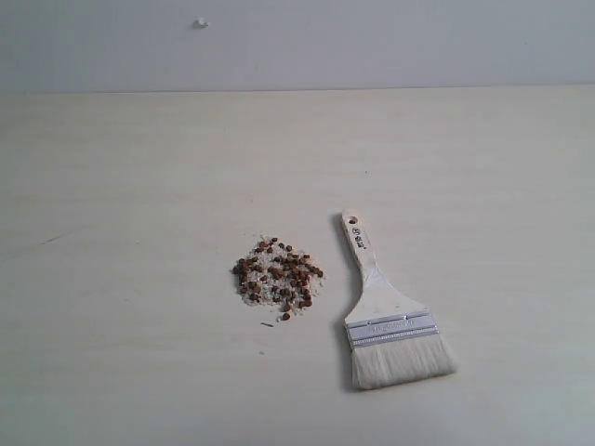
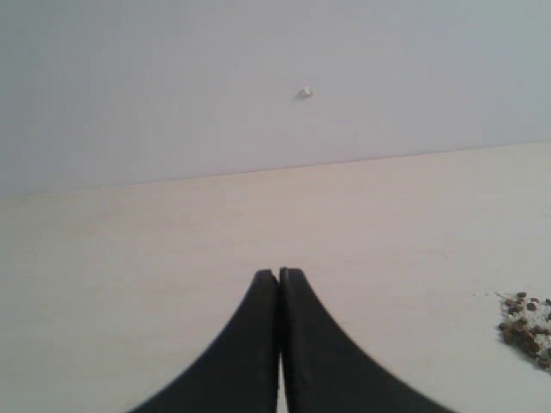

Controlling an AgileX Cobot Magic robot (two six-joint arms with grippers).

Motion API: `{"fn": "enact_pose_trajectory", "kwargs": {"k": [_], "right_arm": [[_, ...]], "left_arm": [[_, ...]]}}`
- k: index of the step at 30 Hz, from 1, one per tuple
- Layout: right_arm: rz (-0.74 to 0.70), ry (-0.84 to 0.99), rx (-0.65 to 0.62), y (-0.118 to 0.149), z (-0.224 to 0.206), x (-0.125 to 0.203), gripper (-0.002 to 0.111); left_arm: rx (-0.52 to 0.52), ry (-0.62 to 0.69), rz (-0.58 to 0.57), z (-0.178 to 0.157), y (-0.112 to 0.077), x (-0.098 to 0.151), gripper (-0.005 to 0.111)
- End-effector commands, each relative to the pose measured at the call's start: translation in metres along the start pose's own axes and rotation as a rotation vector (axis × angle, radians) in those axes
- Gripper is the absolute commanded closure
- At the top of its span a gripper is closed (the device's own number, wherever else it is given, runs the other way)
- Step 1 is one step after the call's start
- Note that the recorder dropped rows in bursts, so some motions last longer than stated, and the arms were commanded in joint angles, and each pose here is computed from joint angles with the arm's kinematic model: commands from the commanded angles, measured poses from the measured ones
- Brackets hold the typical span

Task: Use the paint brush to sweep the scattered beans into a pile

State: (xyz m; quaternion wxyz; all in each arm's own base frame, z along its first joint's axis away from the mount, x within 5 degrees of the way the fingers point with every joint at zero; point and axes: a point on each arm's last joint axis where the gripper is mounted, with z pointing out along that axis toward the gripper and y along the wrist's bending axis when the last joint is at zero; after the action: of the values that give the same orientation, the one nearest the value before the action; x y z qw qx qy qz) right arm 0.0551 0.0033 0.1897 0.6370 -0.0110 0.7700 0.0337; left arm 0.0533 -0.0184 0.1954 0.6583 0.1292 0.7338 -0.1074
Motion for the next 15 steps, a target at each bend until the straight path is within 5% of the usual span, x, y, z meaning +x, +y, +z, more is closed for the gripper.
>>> {"fn": "enact_pose_trajectory", "kwargs": {"k": [1, 15], "right_arm": [[-0.006, -0.013, 0.006, -0.0005, 0.0000, 0.0002, 0.108], [-0.006, -0.015, 0.006, -0.0004, 0.0000, 0.0000, 0.108]], "left_arm": [[0.006, -0.008, -0.012, -0.0005, -0.0004, -0.0005, 0.107], [-0.138, 0.004, 0.000, -0.0010, 0.0078, 0.0005, 0.107]]}}
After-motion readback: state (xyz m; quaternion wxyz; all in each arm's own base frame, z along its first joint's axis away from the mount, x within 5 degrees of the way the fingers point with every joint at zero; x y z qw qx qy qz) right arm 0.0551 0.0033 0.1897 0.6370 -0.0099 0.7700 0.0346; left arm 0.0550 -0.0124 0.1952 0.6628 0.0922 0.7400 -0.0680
